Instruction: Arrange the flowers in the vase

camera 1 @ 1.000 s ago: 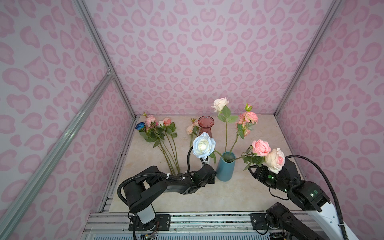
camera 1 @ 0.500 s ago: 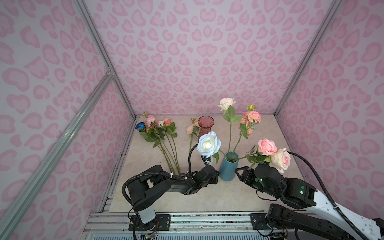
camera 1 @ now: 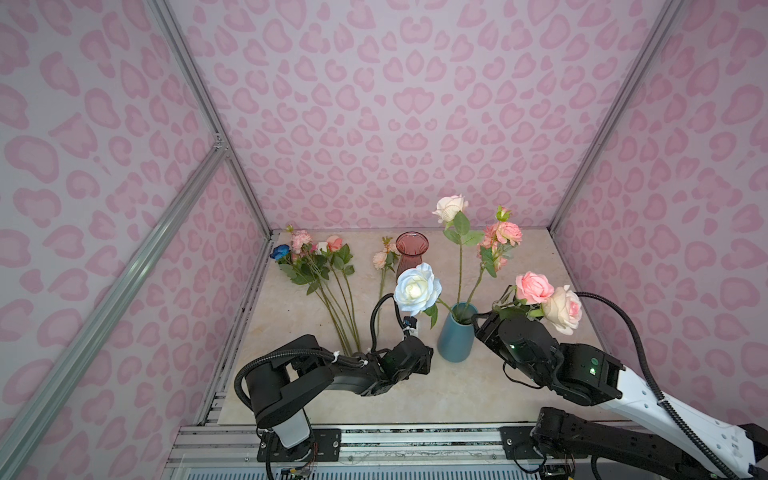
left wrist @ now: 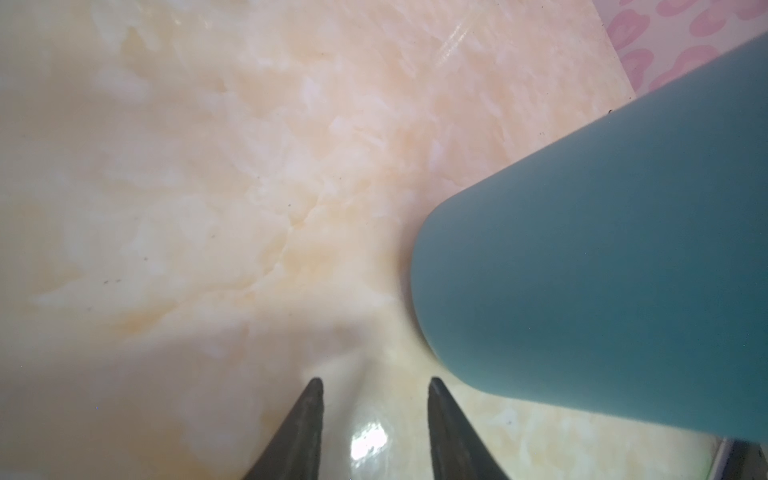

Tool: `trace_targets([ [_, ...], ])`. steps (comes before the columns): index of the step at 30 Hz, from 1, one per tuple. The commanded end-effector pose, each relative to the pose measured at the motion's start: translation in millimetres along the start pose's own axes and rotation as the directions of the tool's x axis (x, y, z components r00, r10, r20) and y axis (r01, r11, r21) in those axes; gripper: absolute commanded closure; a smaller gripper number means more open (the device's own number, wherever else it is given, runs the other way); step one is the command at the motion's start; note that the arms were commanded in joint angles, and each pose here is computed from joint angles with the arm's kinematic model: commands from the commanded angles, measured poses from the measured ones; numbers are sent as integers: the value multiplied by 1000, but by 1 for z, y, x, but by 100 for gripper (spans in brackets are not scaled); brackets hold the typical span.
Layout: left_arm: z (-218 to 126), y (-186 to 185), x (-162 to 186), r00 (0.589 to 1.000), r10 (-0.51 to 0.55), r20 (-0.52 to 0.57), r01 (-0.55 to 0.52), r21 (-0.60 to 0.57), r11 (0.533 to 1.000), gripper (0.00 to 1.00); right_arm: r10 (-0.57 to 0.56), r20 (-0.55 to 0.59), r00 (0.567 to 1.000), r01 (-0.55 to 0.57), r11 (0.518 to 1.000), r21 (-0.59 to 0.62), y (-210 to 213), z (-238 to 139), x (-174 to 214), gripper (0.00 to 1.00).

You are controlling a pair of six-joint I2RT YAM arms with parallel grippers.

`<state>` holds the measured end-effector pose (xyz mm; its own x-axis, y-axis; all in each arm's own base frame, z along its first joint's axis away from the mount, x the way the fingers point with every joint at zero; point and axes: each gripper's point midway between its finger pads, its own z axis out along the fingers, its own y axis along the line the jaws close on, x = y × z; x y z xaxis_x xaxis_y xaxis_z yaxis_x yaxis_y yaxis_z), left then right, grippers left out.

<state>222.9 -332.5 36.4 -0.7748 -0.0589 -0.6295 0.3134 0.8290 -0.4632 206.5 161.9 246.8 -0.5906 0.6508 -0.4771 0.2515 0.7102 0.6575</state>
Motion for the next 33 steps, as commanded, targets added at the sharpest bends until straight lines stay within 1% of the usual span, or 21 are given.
trace_targets([
  [1,-10,8,-6,999,4,36,-3,-26,1000,56,-13,11,1000,13,998,60,-7,2,-4,36],
  [5,-28,18,-10,998,14,61,-11,-52,999,55,-18,-2,1000,18,992,126,-11,6,-9,36],
  [8,-41,22,-16,996,28,82,-23,-66,998,54,-13,-19,1000,15,989,145,-11,12,-10,36],
  [12,-54,25,-24,993,50,108,-41,-79,996,54,-37,-64,997,48,981,190,-13,23,-1,36],
  [17,-66,26,-31,989,65,130,-55,-85,995,54,-34,-77,996,50,975,219,-17,32,-3,36],
  [23,-76,26,-37,985,82,149,-69,-90,994,54,-41,-145,989,78,963,257,-26,40,-2,44],
  [26,-80,27,-40,984,89,155,-75,-95,993,54,-64,-181,981,114,952,283,-28,40,-3,46],
  [30,-85,25,-43,982,87,169,-73,-89,993,54,-73,-251,965,146,948,284,-26,45,2,48],
  [33,-87,30,-41,983,101,153,-84,-111,990,54,-83,-275,958,169,937,306,-31,46,2,50],
])
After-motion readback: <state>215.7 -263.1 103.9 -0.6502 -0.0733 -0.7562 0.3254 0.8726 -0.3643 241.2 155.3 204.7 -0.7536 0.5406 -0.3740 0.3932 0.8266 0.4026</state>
